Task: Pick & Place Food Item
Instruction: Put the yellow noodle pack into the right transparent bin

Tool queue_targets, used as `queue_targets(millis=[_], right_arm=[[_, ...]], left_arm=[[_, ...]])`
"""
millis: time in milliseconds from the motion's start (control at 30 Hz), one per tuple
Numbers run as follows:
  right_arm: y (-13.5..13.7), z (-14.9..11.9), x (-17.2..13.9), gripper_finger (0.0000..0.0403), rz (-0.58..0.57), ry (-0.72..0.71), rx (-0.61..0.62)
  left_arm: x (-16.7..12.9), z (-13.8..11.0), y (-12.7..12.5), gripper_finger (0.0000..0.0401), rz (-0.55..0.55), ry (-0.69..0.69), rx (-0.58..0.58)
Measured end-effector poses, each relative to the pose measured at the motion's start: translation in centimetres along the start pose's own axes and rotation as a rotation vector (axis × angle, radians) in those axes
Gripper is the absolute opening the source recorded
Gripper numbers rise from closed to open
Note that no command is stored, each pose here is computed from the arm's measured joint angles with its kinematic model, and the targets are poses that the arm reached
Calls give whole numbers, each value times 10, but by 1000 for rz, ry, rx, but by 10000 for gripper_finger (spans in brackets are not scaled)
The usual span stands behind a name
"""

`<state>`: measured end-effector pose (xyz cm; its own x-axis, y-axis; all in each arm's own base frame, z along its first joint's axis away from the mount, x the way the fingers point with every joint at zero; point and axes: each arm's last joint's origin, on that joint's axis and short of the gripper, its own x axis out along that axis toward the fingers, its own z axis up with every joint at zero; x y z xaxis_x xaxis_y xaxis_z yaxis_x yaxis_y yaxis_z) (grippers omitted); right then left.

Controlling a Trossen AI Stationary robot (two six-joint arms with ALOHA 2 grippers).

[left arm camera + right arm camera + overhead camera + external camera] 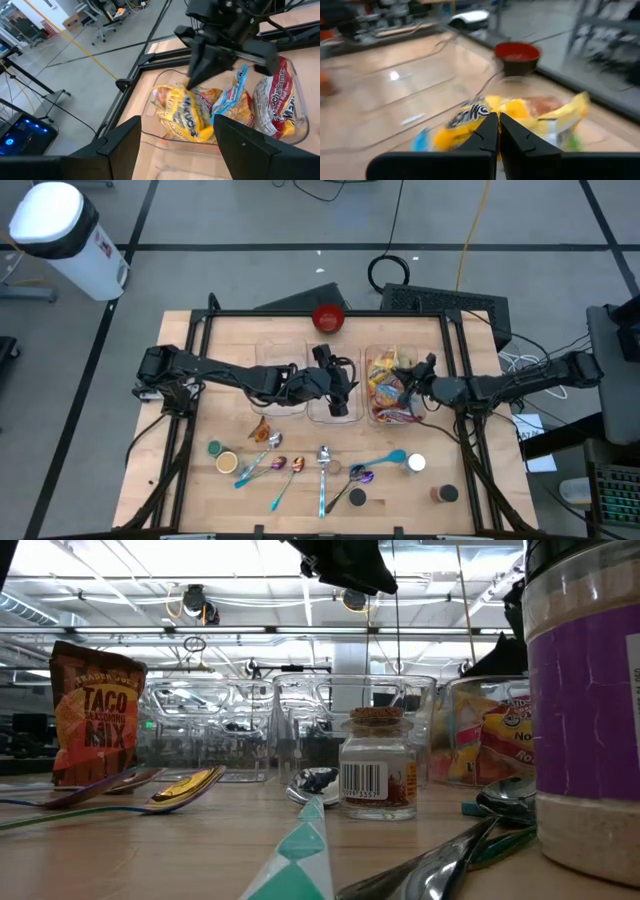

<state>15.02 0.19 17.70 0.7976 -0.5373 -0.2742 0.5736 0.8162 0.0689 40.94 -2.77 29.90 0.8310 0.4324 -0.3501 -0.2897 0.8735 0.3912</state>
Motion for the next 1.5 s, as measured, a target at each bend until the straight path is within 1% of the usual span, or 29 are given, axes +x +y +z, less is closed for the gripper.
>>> queue_targets(millis=[67, 167, 600, 733, 800, 967, 1133, 1300, 1400, 1500], right_arm=[[2, -4, -1, 0, 38, 38, 11], [2, -10, -3, 0, 66, 100, 23], [-8, -24, -7, 0, -21, 235, 112], [-10, -26, -7, 1, -45, 250, 135], [-11, -25, -7, 8, -45, 244, 139], [-11, -21, -8, 48, -30, 208, 100], [-14, -11, -13, 100, -56, 103, 114], [-13, 5, -17, 144, 3, -17, 125], [-10, 22, -20, 153, 49, -139, 152], [-4, 53, -24, 139, 148, -213, 157]], left_arm=[[0, 0, 0, 258, 0, 0, 0], [0, -1, 0, 258, -1, 5, 3], [0, -1, 0, 257, -1, 4, 3], [0, -1, 0, 257, -2, 4, 2], [0, -1, 0, 257, -2, 4, 2], [0, -1, 0, 257, -3, 4, -1], [0, -1, 0, 257, -5, 6, -2], [0, -3, -1, 257, -8, 24, -6], [0, -3, -1, 257, -8, 25, -7], [0, -3, -1, 257, -8, 25, -12]])
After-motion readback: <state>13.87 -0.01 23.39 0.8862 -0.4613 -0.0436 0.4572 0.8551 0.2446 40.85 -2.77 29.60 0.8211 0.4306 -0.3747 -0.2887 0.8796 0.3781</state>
